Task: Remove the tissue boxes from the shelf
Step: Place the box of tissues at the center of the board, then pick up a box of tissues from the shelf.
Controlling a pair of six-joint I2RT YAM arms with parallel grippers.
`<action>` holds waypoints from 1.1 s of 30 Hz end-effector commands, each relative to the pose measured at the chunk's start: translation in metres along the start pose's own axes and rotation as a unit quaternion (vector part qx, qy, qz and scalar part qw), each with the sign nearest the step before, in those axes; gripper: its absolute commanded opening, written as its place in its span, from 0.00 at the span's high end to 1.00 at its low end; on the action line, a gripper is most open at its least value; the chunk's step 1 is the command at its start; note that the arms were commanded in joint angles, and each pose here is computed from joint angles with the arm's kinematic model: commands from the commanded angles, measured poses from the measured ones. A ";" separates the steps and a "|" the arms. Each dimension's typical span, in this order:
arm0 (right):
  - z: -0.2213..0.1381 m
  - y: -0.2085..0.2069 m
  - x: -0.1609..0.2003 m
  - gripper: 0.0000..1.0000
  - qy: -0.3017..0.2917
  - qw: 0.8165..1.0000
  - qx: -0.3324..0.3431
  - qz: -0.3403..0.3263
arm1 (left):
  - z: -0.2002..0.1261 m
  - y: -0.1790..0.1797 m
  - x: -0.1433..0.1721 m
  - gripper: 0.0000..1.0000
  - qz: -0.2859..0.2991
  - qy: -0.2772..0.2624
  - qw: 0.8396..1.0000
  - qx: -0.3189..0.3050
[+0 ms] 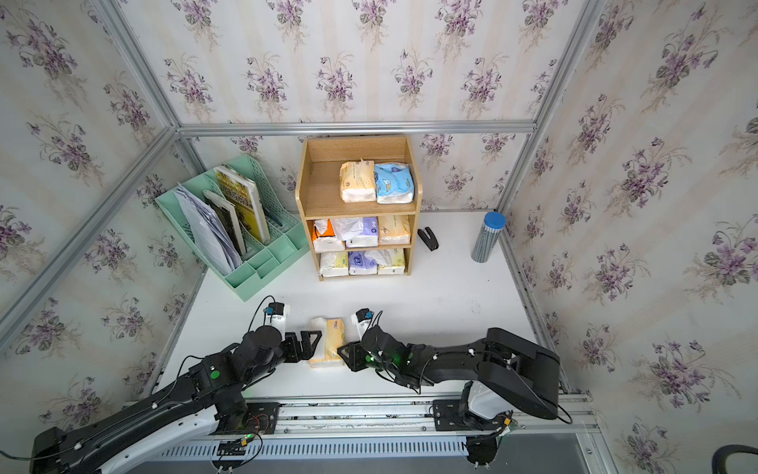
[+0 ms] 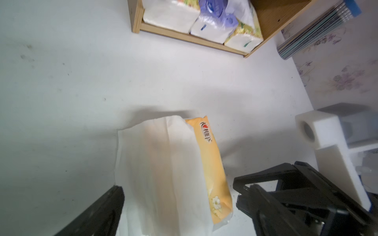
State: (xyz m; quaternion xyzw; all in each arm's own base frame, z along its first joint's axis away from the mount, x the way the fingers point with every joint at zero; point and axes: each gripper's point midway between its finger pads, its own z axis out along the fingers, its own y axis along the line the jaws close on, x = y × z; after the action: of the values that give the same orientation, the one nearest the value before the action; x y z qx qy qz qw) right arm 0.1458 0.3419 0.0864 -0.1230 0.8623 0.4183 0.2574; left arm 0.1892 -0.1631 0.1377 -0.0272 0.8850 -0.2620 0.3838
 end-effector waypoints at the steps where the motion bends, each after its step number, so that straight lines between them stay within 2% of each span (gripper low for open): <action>1: -0.028 -0.016 -0.026 0.61 -0.060 0.996 0.065 -0.014 | -0.026 0.020 -0.021 0.01 0.032 -0.030 0.997 -0.063; 4: -0.064 -0.019 -0.045 0.54 -0.110 0.990 0.082 -0.030 | -0.049 0.021 -0.036 0.01 0.039 -0.061 0.996 -0.056; 7: -0.096 -0.014 -0.059 0.43 -0.153 0.985 0.068 -0.040 | -0.063 0.011 -0.047 0.01 0.038 -0.085 0.995 -0.020; 10: -0.123 -0.004 -0.074 0.38 -0.193 0.979 0.048 -0.053 | -0.071 -0.001 -0.058 0.01 0.043 -0.100 0.994 0.003; 15: -0.156 0.008 -0.104 0.35 -0.239 0.967 0.063 -0.066 | -0.075 -0.008 -0.076 0.01 0.065 -0.099 0.992 -0.032; 18: -0.161 0.024 -0.115 0.29 -0.237 0.966 0.055 -0.088 | -0.076 -0.020 -0.088 0.01 0.071 -0.103 0.992 -0.028; 24: -0.158 0.050 -0.146 0.30 -0.242 0.964 0.056 -0.099 | -0.079 -0.042 -0.108 0.01 0.071 -0.128 0.989 -0.004; 29: -0.162 0.068 -0.207 0.31 -0.260 0.961 0.042 -0.084 | -0.087 -0.052 -0.139 0.01 0.092 -0.172 0.980 -0.026; 33: -0.169 0.081 -0.265 0.32 -0.302 0.949 0.047 -0.075 | -0.088 -0.078 -0.169 0.01 0.143 -0.206 0.968 -0.025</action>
State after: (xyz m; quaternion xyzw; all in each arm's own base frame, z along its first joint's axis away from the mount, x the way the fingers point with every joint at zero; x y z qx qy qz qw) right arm 0.2642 0.2482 0.3468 -0.0299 0.7677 0.3557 0.5322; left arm 0.2216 -0.1445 0.3077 0.0170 0.8169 -0.1920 0.5436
